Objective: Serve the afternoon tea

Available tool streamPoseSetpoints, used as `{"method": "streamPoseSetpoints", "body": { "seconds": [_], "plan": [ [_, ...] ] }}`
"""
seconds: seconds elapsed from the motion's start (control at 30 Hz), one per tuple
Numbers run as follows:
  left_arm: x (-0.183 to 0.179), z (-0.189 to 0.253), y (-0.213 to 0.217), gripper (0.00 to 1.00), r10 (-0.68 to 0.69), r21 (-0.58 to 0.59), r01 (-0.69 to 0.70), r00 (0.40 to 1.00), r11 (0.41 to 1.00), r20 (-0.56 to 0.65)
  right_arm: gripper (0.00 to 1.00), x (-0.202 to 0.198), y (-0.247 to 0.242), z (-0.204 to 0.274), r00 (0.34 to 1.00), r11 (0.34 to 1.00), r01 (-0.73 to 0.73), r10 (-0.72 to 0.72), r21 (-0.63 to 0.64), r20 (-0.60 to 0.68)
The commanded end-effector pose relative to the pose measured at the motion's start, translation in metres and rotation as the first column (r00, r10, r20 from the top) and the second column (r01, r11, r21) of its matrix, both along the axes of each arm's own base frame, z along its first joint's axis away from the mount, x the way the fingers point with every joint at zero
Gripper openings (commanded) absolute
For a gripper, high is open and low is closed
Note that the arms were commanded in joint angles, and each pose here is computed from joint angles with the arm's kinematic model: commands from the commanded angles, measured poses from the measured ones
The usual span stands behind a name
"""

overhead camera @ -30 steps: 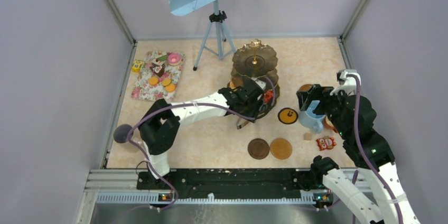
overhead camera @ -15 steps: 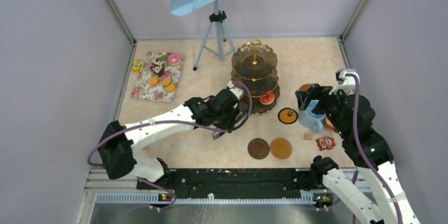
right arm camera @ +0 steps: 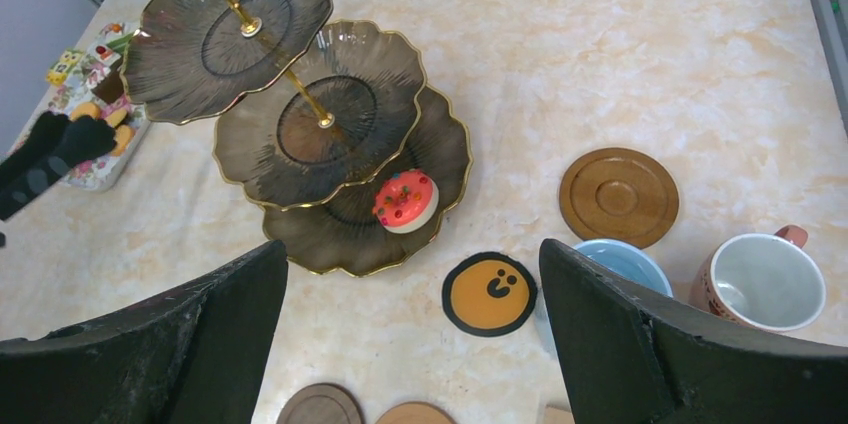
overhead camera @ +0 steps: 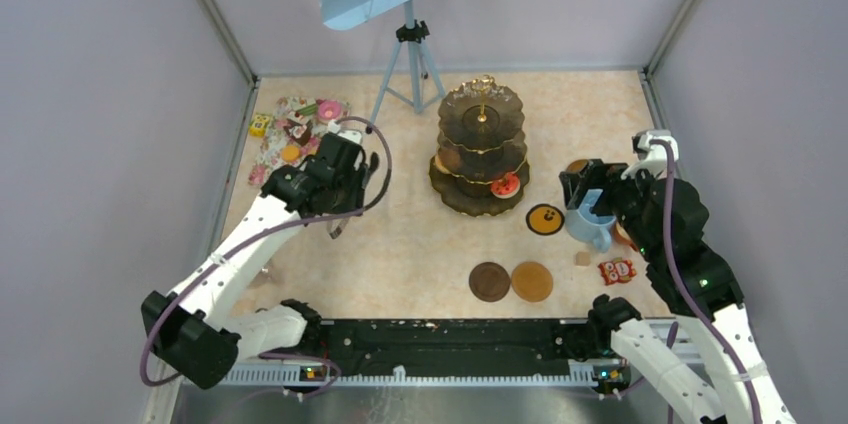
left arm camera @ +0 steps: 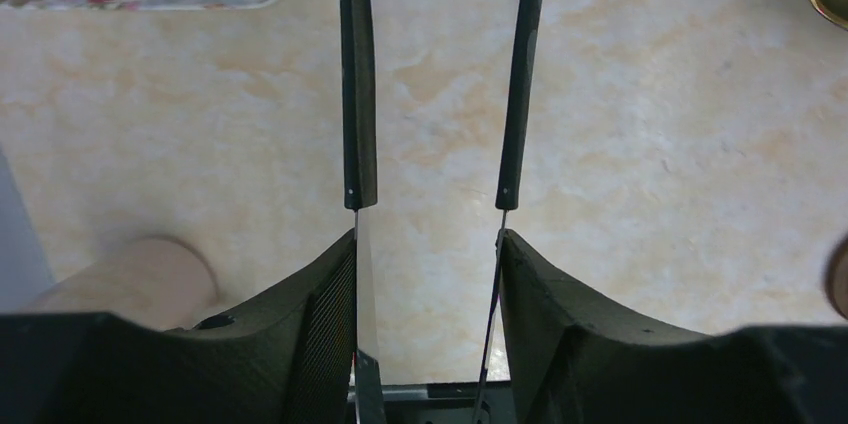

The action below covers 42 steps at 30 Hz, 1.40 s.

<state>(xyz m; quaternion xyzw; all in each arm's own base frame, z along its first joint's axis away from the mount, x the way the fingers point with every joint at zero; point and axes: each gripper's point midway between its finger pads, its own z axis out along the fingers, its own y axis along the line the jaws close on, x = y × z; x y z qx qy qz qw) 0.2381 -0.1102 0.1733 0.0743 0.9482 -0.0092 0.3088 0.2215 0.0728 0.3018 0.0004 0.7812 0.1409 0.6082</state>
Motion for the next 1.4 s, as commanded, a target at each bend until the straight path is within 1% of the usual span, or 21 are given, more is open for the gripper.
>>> {"method": "streamPoseSetpoints", "body": {
  "seconds": [0.0, 0.13, 0.23, 0.37, 0.43, 0.57, 0.77, 0.93, 1.07, 1.37],
  "plan": [
    [0.045, 0.028, 0.036, 0.55, 0.102, 0.012, -0.104, 0.989, 0.994, 0.109, 0.94, 0.006, 0.001, 0.014, 0.998, 1.000, -0.001, 0.003, -0.021, 0.059],
    [0.093, 0.034, 0.064, 0.56, 0.237, -0.044, -0.233, 0.963, 0.971, 0.128, 0.94, 0.008, 0.000, 0.011, 0.998, 0.999, 0.003, -0.001, -0.032, 0.058],
    [0.130, 0.039, 0.077, 0.55, 0.289, -0.090, -0.278, 0.943, 0.956, 0.163, 0.94, 0.010, 0.001, 0.004, 0.999, 0.999, 0.000, 0.002, -0.038, 0.050],
    [0.175, 0.034, 0.091, 0.57, 0.306, -0.053, -0.302, 0.940, 0.952, 0.153, 0.94, 0.012, 0.005, 0.001, 0.999, 0.999, -0.018, 0.019, -0.038, 0.040],
    [0.195, 0.036, 0.098, 0.57, 0.317, -0.056, -0.312, 0.935, 0.949, 0.161, 0.94, 0.012, 0.006, 0.001, 0.999, 0.999, -0.018, 0.020, -0.031, 0.044],
    [0.224, 0.031, 0.109, 0.59, 0.346, -0.047, -0.343, 0.927, 0.938, 0.145, 0.94, 0.011, 0.006, 0.000, 0.999, 0.999, -0.021, 0.022, -0.024, 0.041],
    [0.241, 0.008, 0.100, 0.60, 0.367, -0.102, -0.359, 0.927, 0.928, 0.081, 0.94, 0.008, 0.003, 0.003, 0.999, 1.000, -0.012, 0.013, -0.022, 0.048],
    [0.244, -0.011, 0.097, 0.61, 0.386, -0.104, -0.382, 0.922, 0.918, 0.024, 0.94, 0.006, 0.003, 0.003, 0.999, 1.000, -0.013, 0.014, -0.020, 0.043],
    [0.245, -0.023, 0.087, 0.61, 0.381, -0.140, -0.381, 0.924, 0.914, -0.023, 0.94, 0.004, 0.003, 0.002, 0.999, 1.000, -0.011, 0.011, -0.012, 0.042],
    [0.253, -0.044, 0.088, 0.63, 0.415, -0.134, -0.417, 0.909, 0.899, -0.047, 0.94, 0.003, 0.003, 0.002, 0.999, 1.000, -0.014, 0.014, -0.003, 0.040]
  ]
}}
